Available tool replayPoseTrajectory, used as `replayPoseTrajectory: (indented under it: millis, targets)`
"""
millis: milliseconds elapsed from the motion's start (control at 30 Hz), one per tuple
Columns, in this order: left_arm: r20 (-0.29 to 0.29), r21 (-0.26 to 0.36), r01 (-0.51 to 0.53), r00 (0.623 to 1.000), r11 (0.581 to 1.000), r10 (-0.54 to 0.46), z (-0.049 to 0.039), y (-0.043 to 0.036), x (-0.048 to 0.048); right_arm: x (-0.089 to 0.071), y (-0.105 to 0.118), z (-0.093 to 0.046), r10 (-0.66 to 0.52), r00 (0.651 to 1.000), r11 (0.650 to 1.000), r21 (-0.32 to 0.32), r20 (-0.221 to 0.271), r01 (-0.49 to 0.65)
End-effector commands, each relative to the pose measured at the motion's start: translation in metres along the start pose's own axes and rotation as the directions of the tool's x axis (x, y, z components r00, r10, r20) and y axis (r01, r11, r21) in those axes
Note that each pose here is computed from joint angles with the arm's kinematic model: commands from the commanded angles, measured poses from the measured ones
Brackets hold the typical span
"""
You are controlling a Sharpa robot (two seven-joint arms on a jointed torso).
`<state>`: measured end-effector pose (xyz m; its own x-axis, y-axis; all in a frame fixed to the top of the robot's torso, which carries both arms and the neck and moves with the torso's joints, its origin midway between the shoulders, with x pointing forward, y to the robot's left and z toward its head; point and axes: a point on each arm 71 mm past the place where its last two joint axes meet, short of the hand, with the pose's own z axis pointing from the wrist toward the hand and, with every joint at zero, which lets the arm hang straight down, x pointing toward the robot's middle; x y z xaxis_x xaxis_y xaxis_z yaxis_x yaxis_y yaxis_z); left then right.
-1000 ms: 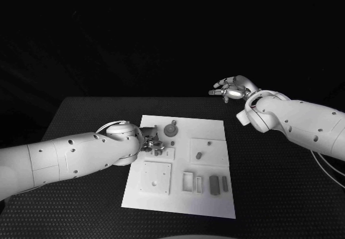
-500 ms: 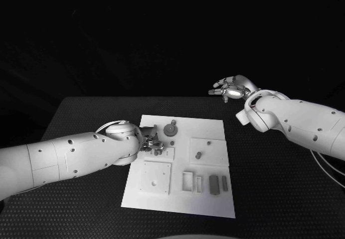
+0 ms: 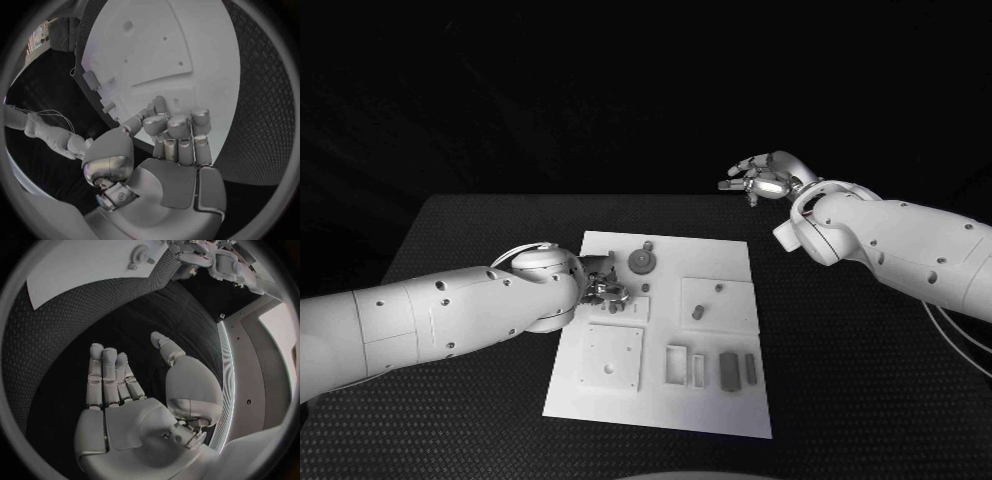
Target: Assemble the parts on the task board
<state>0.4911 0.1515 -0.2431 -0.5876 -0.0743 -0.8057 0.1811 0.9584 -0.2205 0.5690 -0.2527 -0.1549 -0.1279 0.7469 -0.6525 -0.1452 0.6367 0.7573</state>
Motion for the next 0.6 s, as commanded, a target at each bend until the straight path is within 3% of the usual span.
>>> replayPoseTrajectory:
  millis: [33,600]
  targets:
    - [0.004,0.008,0.003,1.000,1.000,-0.003,-0.0001,-0.0016,0.0001,0.0010,0.0005,-0.0002,0.002,1.000,1.000,-0.006,-0.012,-0.002]
    - [0.007,0.009,0.008,1.000,1.000,-0.008,-0.0005,-0.0009,0.0002,0.0009,0.0000,-0.0005,0.002,1.000,1.000,-0.005,-0.013,-0.002]
